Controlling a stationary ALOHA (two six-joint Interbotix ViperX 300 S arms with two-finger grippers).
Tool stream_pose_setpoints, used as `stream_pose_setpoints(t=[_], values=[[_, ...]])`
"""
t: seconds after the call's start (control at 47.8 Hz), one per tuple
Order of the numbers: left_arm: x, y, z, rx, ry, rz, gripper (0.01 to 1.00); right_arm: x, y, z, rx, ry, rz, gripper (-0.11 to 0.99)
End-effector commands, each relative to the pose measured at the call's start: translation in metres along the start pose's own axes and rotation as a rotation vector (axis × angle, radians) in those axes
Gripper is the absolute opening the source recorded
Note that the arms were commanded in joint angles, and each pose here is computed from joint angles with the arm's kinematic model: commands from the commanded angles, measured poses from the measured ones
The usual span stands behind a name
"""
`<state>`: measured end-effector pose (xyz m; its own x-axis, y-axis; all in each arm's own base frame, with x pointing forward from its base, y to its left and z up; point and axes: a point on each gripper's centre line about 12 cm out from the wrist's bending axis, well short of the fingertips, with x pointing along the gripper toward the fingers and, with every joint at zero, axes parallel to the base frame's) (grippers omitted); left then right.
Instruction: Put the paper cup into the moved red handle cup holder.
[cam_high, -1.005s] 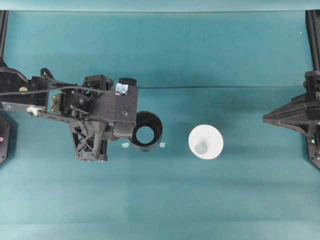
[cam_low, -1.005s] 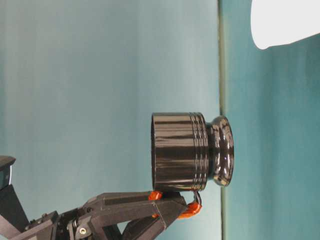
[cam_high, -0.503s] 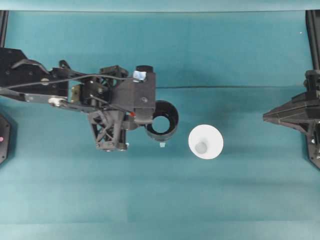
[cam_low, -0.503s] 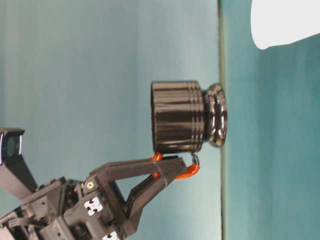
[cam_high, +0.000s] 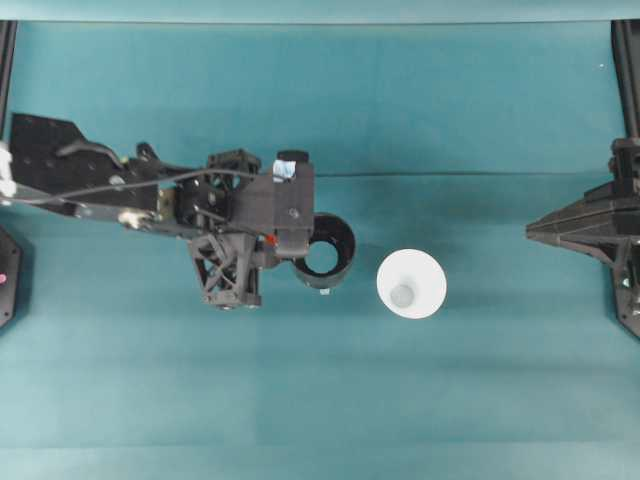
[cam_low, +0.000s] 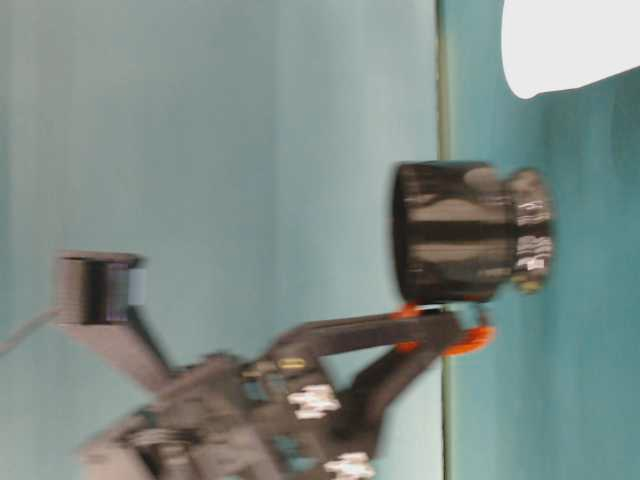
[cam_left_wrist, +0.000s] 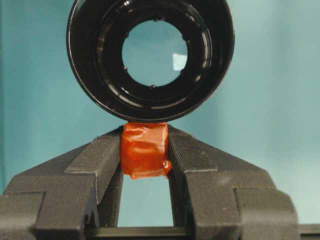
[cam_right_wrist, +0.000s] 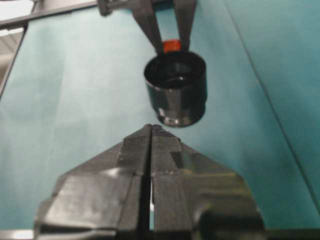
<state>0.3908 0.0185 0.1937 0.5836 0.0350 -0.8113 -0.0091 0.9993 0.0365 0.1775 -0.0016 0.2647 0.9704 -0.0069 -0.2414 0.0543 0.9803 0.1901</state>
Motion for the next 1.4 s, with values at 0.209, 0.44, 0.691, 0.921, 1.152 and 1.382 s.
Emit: stream_pose_setpoints(t=[0.209,0.44,0.691,0.921,1.152,1.382], values=[[0.016,-0.005,-0.011,0.011,-0.022,-0.006,0.284,0.001,0.0,0.003,0.008,-0.005,-0.002,-0.1],[0.031,-0.0166,-0.02,0.035,-0.034,-0.023,0.284,0.001,0.0,0.003,0.008,-0.007,-0.002,-0.1],[0.037,-0.0168,-0.02,0.036,-0.029,-0.024,0.284,0.001,0.0,0.003,0.01,-0.005,-0.002,-0.1],[0.039,-0.0164,-0.025,0.04,-0.015,-0.023,0.284,0.001,0.0,0.003,0.01,-0.005,-0.002,-0.1],[0.041,-0.0164,-0.024,0.037,-0.014,-0.023,0.284,0.001,-0.0001,0.002,0.01,-0.005,-0.002,-0.1],[0.042,-0.0159,-0.023,0.036,-0.029,-0.023,0.284,0.001,0.0,0.003,0.011,-0.005,-0.002,-0.1]])
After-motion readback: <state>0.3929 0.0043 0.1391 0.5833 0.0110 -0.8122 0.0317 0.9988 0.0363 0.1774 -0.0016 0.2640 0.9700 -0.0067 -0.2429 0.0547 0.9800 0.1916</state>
